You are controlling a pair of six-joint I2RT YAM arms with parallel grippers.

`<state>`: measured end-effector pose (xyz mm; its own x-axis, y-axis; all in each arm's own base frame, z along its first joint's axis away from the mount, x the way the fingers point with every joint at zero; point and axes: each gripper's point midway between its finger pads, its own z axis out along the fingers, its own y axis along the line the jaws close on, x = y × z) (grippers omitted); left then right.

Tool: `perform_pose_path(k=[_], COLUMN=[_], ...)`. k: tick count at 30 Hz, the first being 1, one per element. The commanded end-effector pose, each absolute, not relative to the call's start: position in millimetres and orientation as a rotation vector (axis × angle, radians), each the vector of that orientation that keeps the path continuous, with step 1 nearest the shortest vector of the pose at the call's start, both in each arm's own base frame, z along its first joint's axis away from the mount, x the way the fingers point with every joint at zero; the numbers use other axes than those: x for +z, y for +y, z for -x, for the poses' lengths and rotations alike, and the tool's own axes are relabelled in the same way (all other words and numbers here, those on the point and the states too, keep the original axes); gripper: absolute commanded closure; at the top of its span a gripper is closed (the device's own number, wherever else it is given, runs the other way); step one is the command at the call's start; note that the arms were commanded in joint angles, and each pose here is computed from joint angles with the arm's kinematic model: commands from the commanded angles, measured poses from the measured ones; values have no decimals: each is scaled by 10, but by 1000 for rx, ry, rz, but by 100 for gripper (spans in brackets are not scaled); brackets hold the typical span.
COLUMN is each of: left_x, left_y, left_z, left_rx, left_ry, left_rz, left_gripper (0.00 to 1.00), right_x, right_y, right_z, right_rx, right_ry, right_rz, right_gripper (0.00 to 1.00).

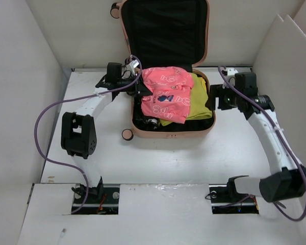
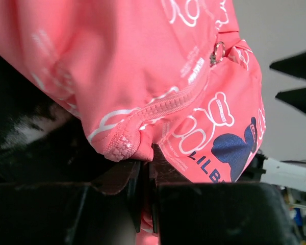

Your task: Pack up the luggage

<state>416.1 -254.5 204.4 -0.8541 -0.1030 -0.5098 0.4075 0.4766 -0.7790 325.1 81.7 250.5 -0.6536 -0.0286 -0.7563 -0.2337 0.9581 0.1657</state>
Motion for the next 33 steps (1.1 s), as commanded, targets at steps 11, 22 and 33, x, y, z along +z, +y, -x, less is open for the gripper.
perform_pose_path(k=[11, 22, 33], left_x=[2147, 1863, 1985], left_y=[-2463, -2494, -2636], left_z=[-3934, -3996, -4285], left_rx=[-1259, -1282, -1249], left_ry=[2253, 2293, 2276], left_rz=[-447, -472, -556], left_gripper=[56, 66, 81], right_x=[2501, 2109, 2926], right_y=[1918, 2603, 2090], right_z=[-4828, -5013, -5168], right_rx=[752, 1024, 615], right_ry=[2090, 2057, 1853], right_rz=[254, 371, 231], right_gripper=[17, 79, 100])
